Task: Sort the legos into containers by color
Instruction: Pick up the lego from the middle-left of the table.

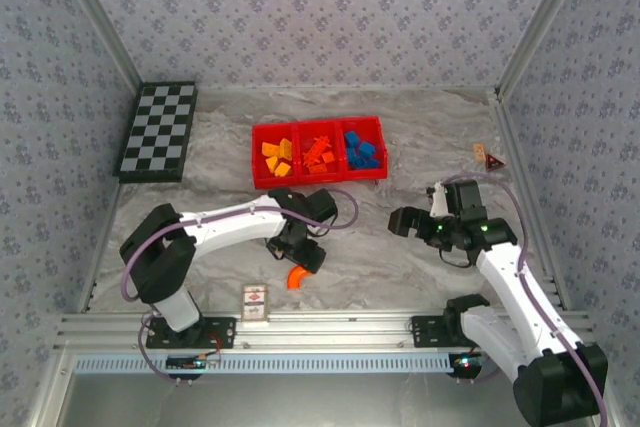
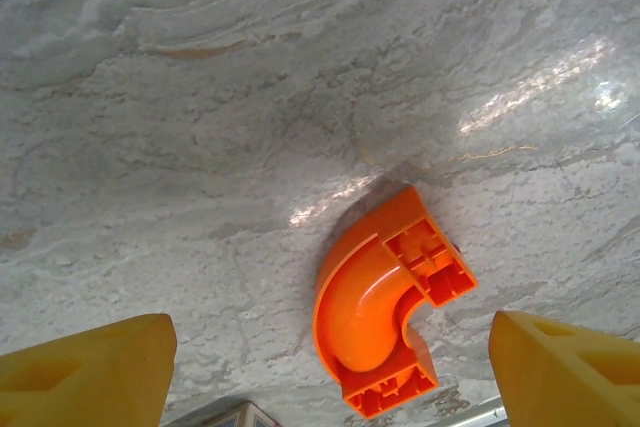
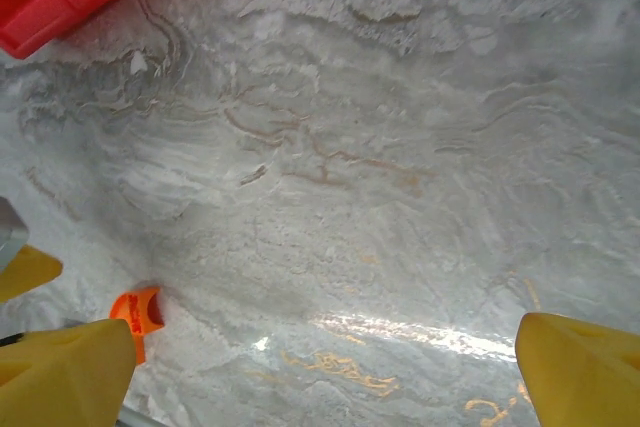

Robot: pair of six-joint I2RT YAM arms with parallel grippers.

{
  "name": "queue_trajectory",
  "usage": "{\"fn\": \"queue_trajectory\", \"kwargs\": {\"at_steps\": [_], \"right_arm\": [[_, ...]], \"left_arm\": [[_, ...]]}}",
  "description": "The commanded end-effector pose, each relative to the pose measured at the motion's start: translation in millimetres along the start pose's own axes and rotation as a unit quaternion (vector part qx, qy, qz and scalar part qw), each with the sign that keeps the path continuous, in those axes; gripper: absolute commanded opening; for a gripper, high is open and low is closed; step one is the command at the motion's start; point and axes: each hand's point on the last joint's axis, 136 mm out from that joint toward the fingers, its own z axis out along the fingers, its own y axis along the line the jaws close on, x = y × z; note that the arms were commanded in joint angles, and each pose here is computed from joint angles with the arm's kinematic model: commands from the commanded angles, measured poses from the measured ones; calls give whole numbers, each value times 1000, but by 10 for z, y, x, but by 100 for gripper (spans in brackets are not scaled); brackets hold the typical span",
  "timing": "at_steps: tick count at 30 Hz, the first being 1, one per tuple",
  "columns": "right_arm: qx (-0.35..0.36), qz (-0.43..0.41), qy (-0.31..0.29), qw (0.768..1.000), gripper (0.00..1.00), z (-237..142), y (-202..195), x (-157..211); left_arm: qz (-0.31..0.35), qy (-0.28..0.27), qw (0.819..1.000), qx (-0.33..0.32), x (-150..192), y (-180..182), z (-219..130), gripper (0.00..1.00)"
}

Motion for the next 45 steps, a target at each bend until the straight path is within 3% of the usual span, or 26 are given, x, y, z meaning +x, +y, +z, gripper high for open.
{"fn": "queue_trajectory", "kwargs": {"at_steps": [1, 8, 19, 25, 35, 40, 45], "right_arm": [[-39, -15, -6, 999, 100, -98, 180, -76], [-23, 1, -15, 1000, 100, -106, 77, -96], [5, 32, -8, 999, 100, -61, -87, -119], [13, 37, -13, 999, 100, -79, -125, -129], [18, 41, -18, 999, 100, -95, -152, -140], [22, 44, -21, 999, 100, -105, -172, -144], [27, 49, -29, 998, 100, -125, -203, -158]], "left_arm": [[1, 9, 1000, 5, 7, -24, 48, 79], [-4, 36, 999, 13, 145, -39, 169, 68], [10, 49, 999, 20, 274, -175, 289, 71], [5, 67, 998, 8, 338, -152, 453, 67], [-25, 70, 997, -7, 460, -58, 573, 49], [-37, 54, 998, -21, 409, -11, 515, 33], [-47, 32, 997, -43, 349, -22, 378, 24]]}}
